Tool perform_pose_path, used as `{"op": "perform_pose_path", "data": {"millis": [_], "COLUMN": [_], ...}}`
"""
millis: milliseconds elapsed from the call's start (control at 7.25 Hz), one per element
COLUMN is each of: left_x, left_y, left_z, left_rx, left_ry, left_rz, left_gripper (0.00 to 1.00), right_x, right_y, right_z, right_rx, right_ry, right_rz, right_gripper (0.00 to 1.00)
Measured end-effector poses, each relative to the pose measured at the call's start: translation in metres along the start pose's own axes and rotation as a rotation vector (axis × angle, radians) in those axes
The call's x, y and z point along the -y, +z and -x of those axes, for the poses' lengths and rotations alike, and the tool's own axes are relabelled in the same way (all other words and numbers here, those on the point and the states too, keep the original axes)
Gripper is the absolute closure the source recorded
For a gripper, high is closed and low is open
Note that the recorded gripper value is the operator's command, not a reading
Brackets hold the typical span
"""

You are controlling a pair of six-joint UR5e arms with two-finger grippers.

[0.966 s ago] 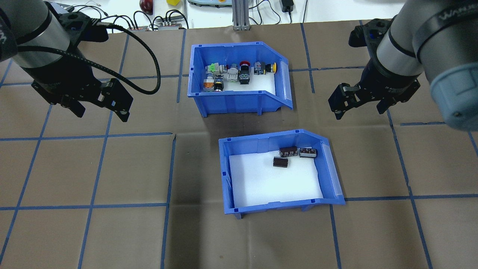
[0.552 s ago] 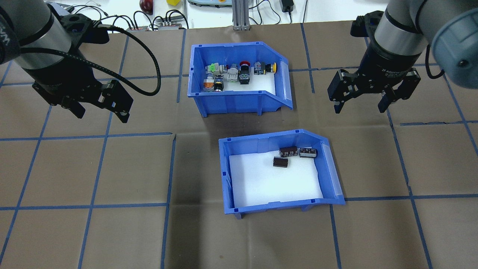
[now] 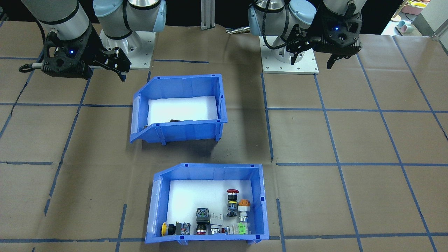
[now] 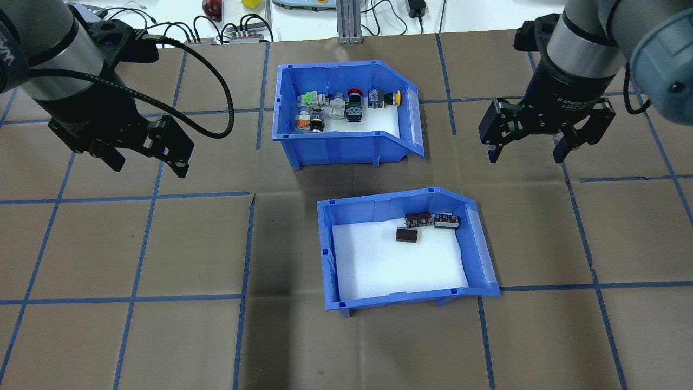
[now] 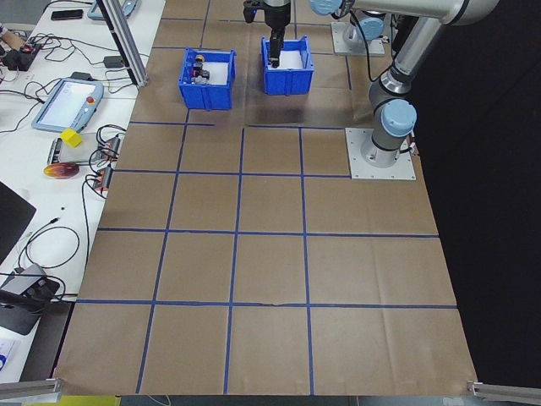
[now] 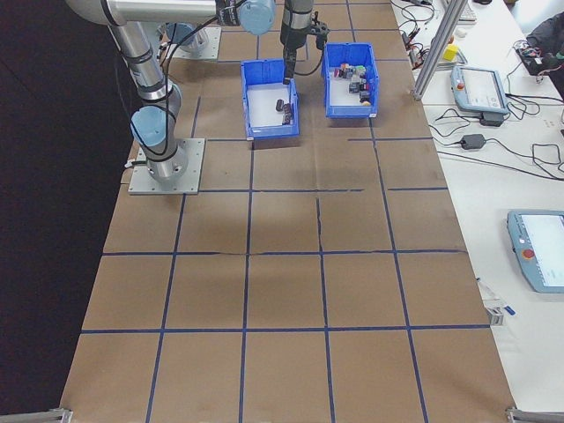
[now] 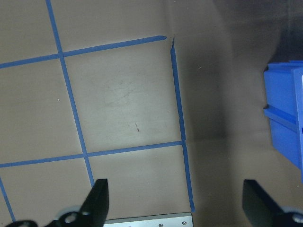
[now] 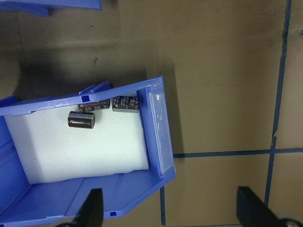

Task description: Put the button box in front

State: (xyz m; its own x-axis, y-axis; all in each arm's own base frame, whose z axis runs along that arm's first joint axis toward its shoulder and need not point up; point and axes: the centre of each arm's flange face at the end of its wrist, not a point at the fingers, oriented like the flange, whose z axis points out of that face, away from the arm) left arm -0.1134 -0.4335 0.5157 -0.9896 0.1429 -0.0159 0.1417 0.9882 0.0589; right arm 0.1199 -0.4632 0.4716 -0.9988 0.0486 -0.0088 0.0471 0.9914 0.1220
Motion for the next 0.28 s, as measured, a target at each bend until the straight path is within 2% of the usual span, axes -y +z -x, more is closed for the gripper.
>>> {"op": "perform_pose_path", "data": {"millis": [276], "left_x": [-0.0003], "left_y": [-0.0005], "left_z": [-0.0002], "left_rx": [-0.002], "left_ry": [0.000], "left_rz": [-0.002], "left_gripper": [0.00], "right_x": [-0.0005], "right_y": [-0.0016], "right_z": [-0.0006], "right_rx": [-0.001], "right_ry": [0.001], "right_rz": [-0.006], "right_gripper": [0.00]}}
